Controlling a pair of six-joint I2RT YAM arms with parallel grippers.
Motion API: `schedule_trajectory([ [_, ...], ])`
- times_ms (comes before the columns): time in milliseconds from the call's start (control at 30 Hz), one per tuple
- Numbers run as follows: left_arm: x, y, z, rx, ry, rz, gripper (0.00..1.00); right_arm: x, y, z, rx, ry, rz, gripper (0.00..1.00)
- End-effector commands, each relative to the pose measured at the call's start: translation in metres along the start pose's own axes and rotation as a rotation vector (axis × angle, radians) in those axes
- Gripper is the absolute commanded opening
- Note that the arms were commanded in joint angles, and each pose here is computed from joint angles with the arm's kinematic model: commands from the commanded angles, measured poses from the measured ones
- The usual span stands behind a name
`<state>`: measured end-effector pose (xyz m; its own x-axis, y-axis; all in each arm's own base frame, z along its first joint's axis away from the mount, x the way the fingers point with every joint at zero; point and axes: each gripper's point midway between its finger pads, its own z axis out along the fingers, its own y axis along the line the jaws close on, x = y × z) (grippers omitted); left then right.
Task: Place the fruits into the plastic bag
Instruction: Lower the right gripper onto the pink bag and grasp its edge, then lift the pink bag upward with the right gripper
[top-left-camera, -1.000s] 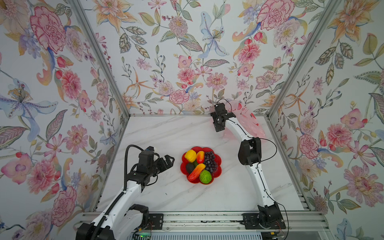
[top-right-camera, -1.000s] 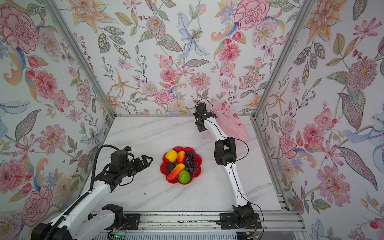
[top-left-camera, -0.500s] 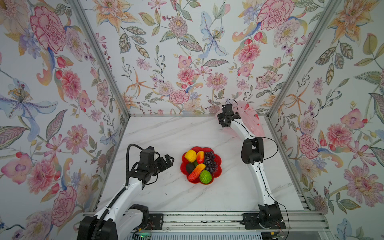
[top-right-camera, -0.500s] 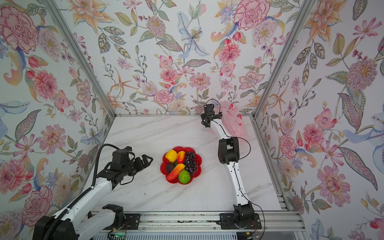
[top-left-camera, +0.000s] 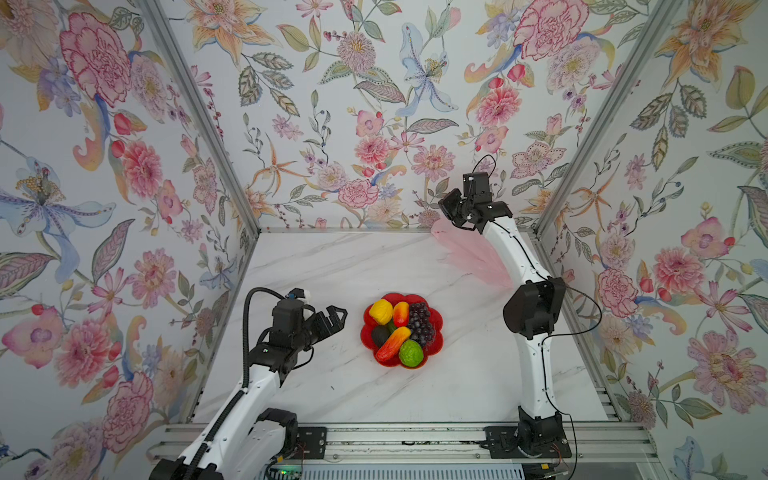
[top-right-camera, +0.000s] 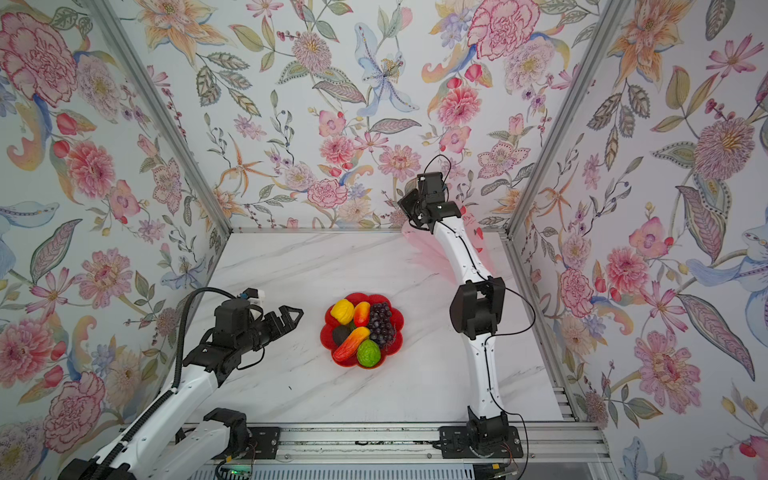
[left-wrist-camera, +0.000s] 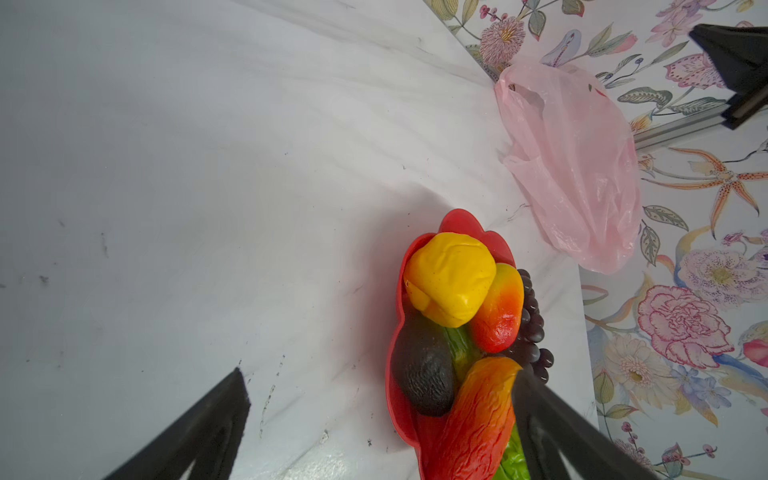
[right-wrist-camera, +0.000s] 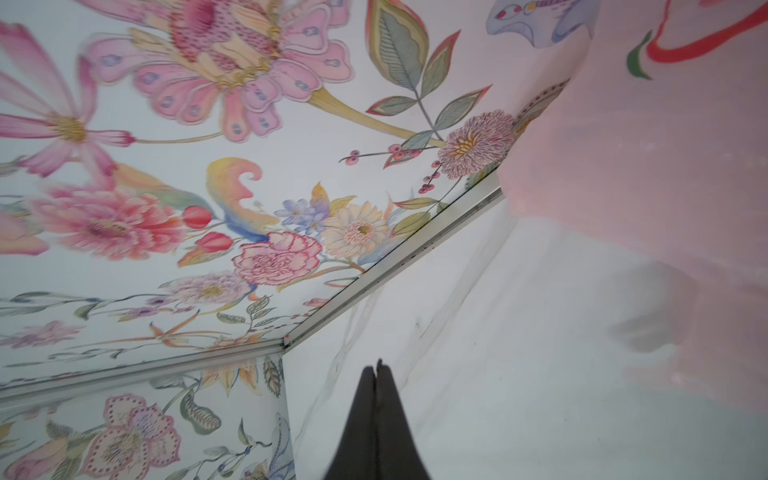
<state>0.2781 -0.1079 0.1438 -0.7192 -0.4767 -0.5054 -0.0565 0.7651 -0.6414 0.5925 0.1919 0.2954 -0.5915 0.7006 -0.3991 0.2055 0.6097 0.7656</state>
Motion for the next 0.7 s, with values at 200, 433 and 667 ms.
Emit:
schedule_trajectory([
  [200, 0.008, 0.004, -0.005, 0.006, 0.014, 0.013, 0.99, -0.032, -0.134, -0.01, 0.285, 0.027, 0.249, 0.99],
  [433, 0.006, 0.007, -0.005, -0.029, 0.028, 0.026, 0.99, -0.064, -0.177, 0.011, 0.301, -0.025, 0.419, 0.99],
  [667, 0.001, 0.007, -0.001, -0.06, 0.043, 0.042, 1.0, -0.055, -0.223, 0.06, 0.365, 0.015, 0.539, 0.99],
])
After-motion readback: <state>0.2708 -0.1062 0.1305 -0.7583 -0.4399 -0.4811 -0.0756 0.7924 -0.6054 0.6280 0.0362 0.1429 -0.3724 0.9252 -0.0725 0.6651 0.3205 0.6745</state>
